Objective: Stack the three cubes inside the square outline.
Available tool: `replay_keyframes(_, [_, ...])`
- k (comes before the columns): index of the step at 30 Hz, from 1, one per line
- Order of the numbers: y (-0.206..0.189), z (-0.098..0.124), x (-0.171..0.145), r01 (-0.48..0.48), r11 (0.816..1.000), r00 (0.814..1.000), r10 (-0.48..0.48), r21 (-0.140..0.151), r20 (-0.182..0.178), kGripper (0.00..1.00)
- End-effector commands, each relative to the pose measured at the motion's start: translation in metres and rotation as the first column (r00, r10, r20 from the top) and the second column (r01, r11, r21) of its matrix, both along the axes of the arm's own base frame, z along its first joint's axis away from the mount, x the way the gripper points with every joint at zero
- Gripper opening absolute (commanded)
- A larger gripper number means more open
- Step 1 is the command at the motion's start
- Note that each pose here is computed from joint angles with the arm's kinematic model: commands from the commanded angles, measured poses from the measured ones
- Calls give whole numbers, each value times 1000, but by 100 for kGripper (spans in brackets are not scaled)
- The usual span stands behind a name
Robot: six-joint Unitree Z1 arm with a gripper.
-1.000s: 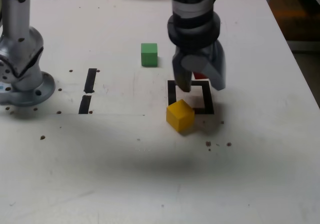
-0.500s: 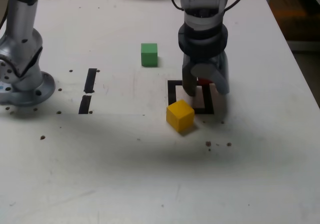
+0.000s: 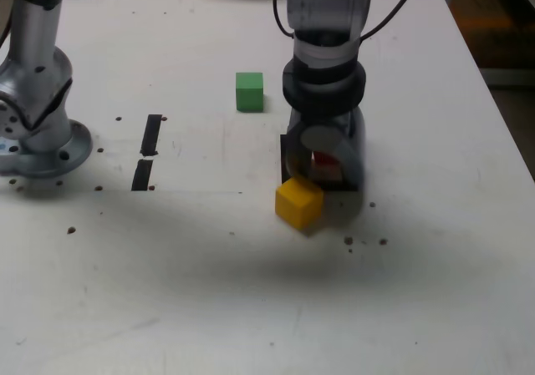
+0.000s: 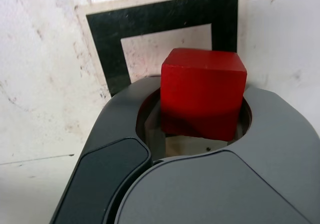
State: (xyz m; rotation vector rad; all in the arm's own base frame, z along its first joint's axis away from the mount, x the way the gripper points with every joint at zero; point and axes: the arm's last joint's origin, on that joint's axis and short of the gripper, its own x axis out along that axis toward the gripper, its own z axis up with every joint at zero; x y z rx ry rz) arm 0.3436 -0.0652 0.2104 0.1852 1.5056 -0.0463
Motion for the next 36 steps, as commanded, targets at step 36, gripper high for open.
replay_keyframes(36, [-14, 9, -12, -72, 989, 996, 77, 131, -33, 21])
